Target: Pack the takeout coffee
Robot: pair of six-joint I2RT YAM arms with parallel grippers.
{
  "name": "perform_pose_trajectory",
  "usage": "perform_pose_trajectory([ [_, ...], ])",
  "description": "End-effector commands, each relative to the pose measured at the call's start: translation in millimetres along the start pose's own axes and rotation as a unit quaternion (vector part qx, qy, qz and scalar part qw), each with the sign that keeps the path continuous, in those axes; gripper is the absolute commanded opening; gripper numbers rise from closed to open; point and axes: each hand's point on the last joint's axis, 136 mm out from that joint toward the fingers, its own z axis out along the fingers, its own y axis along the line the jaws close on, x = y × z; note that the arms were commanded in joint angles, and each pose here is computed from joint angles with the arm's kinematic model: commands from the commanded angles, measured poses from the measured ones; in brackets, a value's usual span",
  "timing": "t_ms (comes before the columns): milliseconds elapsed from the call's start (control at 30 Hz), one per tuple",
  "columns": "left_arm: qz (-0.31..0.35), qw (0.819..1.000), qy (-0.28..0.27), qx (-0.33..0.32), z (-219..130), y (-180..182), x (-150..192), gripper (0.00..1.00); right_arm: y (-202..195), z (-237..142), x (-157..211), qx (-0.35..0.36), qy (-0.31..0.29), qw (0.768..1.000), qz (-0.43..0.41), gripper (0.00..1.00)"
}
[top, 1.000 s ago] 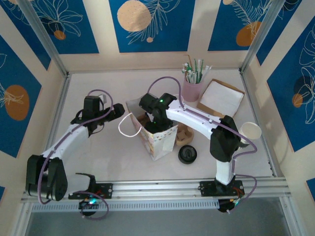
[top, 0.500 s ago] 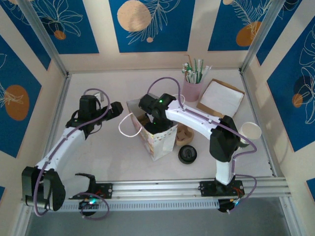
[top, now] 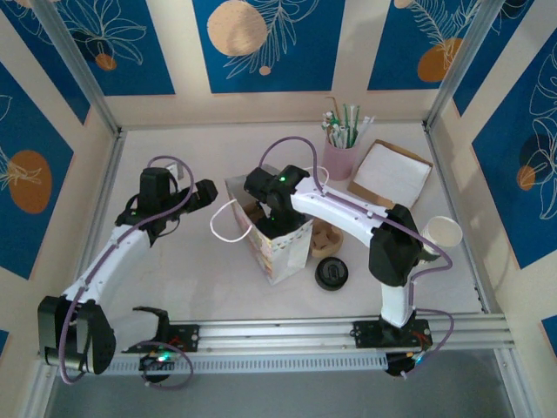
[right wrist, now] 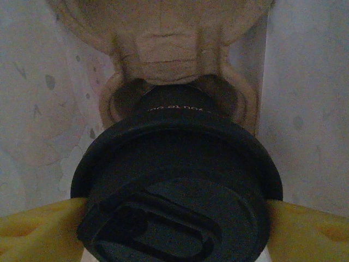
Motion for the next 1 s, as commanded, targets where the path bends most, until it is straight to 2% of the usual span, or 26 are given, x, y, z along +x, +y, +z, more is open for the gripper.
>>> perform_pose_trajectory([
  [0, 0.011, 1.0, -0.01, 0.008, -7, -7, -10, 1.0, -3, 0, 7, 0.019, 0.018, 1.0, 0.003, 0.85],
  [433, 0.008, 1.0, -0.008, 0.01, -4, -6, -7, 1.0, -2, -9, 7, 0.025, 0.012, 1.0, 0.002, 0.9],
  [767, 0.007, 1.0, -0.007, 0.008, -4, -4, -6, 1.0, 0, -17, 8, 0.03, 0.006, 1.0, 0.0, 1.0],
  [967, 0.007, 1.0, -0.008, 0.01, -4, -5, -6, 1.0, 0, -26, 9, 0.033, -0.002, 0.999, 0.0, 0.99],
])
